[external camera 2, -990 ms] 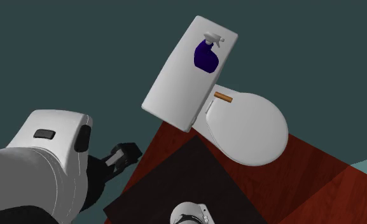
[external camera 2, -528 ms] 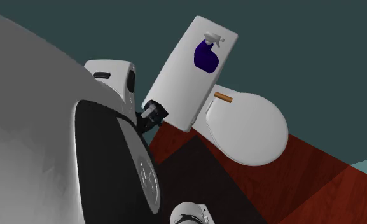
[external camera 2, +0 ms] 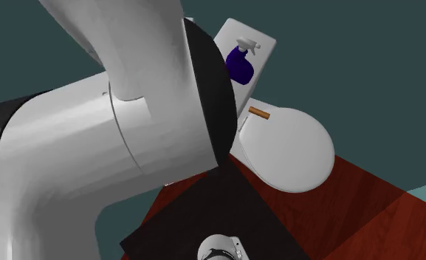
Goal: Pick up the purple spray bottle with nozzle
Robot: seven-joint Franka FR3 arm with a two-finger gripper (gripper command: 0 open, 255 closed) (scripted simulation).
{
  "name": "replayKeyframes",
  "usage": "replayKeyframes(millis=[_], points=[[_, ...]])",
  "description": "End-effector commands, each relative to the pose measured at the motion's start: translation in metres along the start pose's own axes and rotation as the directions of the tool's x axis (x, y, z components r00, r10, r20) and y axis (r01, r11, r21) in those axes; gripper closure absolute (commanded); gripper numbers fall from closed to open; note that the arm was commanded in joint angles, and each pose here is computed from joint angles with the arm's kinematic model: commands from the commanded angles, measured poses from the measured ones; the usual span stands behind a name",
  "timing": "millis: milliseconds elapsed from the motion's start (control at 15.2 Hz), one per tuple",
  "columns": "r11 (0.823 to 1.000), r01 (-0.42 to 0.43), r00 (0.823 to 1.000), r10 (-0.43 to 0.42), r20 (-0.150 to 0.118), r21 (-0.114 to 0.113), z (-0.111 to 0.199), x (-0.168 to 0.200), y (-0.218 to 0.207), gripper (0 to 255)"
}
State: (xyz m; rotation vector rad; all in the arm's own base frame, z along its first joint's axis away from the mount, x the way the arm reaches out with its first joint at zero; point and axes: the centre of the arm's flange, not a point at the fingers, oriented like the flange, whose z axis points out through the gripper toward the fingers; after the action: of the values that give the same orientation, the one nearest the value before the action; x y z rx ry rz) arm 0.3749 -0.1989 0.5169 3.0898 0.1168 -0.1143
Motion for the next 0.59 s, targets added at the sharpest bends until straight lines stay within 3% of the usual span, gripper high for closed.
replayKeyframes(millis=[0, 528], points=[[1.000, 0.010, 1.000, -0.010, 0.000, -0.005, 0.005, 0.008, 0.025, 0], [0.999, 0.047, 0.999, -0.047, 0.001, -0.020, 0.031, 0.047, 0.117, 0]])
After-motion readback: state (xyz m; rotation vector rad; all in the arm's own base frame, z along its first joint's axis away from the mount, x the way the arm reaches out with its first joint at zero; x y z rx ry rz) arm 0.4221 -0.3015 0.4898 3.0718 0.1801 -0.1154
